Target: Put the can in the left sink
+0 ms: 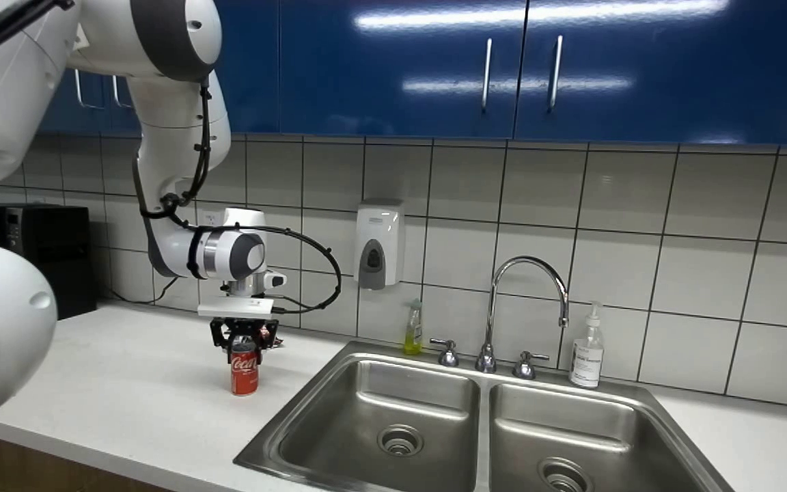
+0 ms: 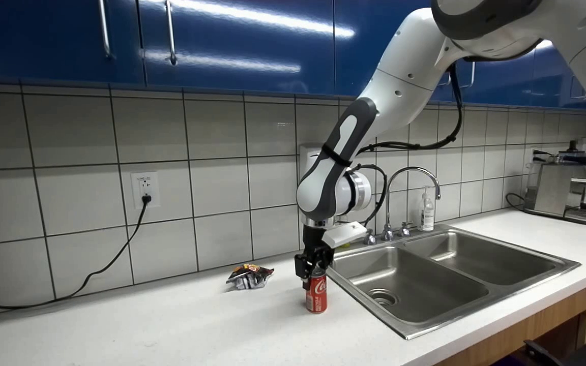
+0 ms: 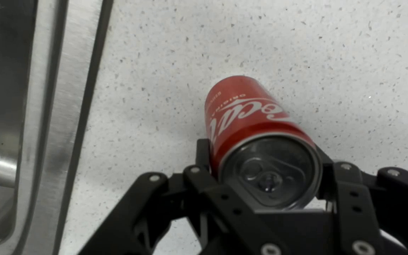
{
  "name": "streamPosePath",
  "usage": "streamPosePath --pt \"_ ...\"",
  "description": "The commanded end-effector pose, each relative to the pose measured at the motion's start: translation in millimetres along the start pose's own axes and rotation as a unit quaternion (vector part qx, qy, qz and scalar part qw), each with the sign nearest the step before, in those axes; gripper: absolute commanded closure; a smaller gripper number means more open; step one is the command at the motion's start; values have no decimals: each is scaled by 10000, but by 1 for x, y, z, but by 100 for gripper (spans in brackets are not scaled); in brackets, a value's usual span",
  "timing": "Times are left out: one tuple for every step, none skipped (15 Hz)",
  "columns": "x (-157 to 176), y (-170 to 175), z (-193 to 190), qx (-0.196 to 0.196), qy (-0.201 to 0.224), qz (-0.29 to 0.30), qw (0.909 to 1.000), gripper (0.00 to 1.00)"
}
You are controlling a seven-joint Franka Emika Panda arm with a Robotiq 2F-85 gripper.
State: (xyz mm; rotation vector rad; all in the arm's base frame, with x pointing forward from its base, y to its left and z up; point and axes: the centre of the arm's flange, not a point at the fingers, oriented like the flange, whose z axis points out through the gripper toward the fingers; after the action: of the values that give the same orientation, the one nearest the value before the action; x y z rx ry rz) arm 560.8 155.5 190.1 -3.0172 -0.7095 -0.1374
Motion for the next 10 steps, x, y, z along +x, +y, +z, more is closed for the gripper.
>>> streamPosePath --pt "4 0 -8 -70 -96 179 9998 62" --pt "5 1 -15 -63 -81 232 9997 62" --pt "5 0 -23 -43 -63 301 9995 62" --pt "5 1 -32 -5 -40 369 9993 62" --pt "6 2 -39 24 -11 425 9991 62" --pt "6 3 -49 24 36 484 9988 62" --pt "6 5 -58 30 65 524 9986 62" --pt "5 8 -67 19 101 586 9982 62" --pt "4 12 -74 15 128 649 9978 62" --pt "3 18 -80 3 147 732 9972 62"
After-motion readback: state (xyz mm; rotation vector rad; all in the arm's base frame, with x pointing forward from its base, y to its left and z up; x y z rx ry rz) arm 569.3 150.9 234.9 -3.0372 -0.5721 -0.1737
